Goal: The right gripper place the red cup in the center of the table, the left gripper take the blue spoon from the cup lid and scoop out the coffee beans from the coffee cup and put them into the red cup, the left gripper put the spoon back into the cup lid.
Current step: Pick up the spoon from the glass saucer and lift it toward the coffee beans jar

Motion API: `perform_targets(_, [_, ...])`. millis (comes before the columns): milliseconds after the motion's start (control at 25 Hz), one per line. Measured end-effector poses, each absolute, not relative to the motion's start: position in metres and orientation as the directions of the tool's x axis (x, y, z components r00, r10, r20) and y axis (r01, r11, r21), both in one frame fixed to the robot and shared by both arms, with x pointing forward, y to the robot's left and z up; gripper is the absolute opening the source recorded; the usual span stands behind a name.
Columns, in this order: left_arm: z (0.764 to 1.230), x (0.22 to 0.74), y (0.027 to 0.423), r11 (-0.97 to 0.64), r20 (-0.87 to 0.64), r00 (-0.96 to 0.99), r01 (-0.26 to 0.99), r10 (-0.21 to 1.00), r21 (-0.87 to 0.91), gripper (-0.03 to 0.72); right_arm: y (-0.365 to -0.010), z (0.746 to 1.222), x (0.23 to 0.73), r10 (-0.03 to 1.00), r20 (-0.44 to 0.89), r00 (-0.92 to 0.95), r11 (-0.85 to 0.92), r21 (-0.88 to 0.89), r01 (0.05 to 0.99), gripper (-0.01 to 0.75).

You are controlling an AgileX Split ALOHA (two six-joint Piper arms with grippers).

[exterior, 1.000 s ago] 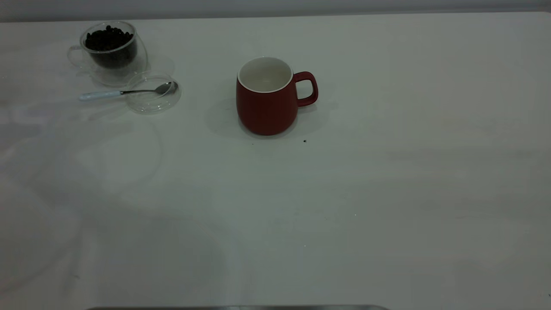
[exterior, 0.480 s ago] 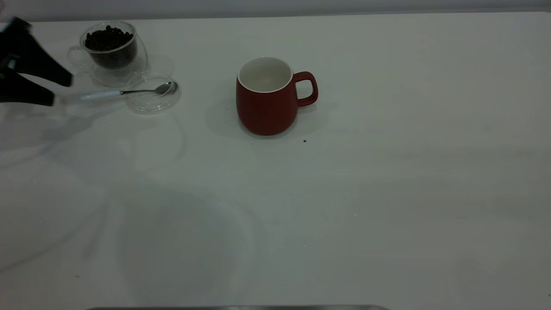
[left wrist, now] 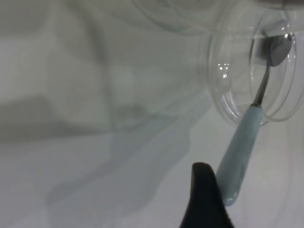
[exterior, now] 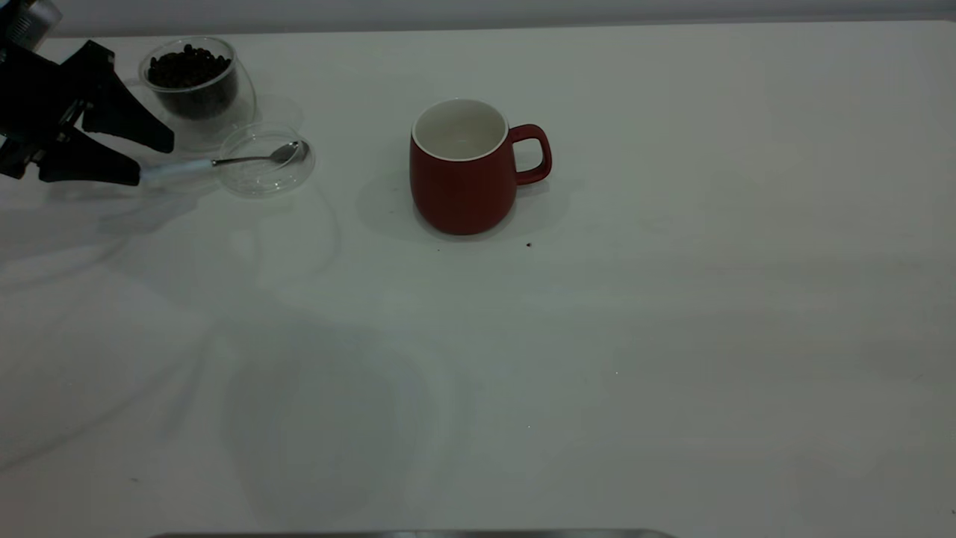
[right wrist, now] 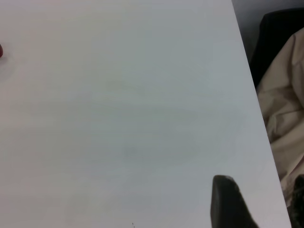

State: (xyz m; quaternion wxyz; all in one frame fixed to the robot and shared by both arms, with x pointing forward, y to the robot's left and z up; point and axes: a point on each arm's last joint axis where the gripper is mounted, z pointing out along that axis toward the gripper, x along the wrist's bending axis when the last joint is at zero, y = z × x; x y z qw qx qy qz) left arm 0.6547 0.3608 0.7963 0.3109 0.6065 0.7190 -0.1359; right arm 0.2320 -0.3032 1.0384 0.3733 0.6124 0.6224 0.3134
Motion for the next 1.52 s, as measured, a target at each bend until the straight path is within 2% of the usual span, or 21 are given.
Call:
perform_targets(360, [0.795,0.653,0.362,0.263,-0.63,-0.118,0.954,0.768,0.142,0.572,-0.303,1.038,0.232,0.996,-0.081,0.029,0.053,0.847,0.528,0.352])
perform_targets(680, [0.775,0.648,0.361,0.294,-0.64,-0.183,0.953,0.746,0.069,0.572,-0.303,1.038,0.232,0.996,-0.081,0.029,0.053,0.847,0.528,0.353])
perform_targets(1080, [0.775,0.651,0.358,0.328,-0.657,-0.204,0.942,0.726,0.071,0.565,-0.303,1.038,0.232,0.996,-0.081,0.029,0.053,0.847,0.528,0.353])
perform_targets(1280, [0.776,0.653,0.357,0.346,-0.665,-0.212,0.935,0.716,0.075,0.494,-0.303,1.038,0.232,0.996,-0.081,0.029,0.053,0.847,0.528,0.353])
perform_targets(1520, [0.776,0.653,0.357,0.349,-0.666,-0.213,0.934,0.715,0.076,0.357,-0.303,1.038,0.232,0.996,-0.081,0.029,0.053,0.847,0.528,0.353])
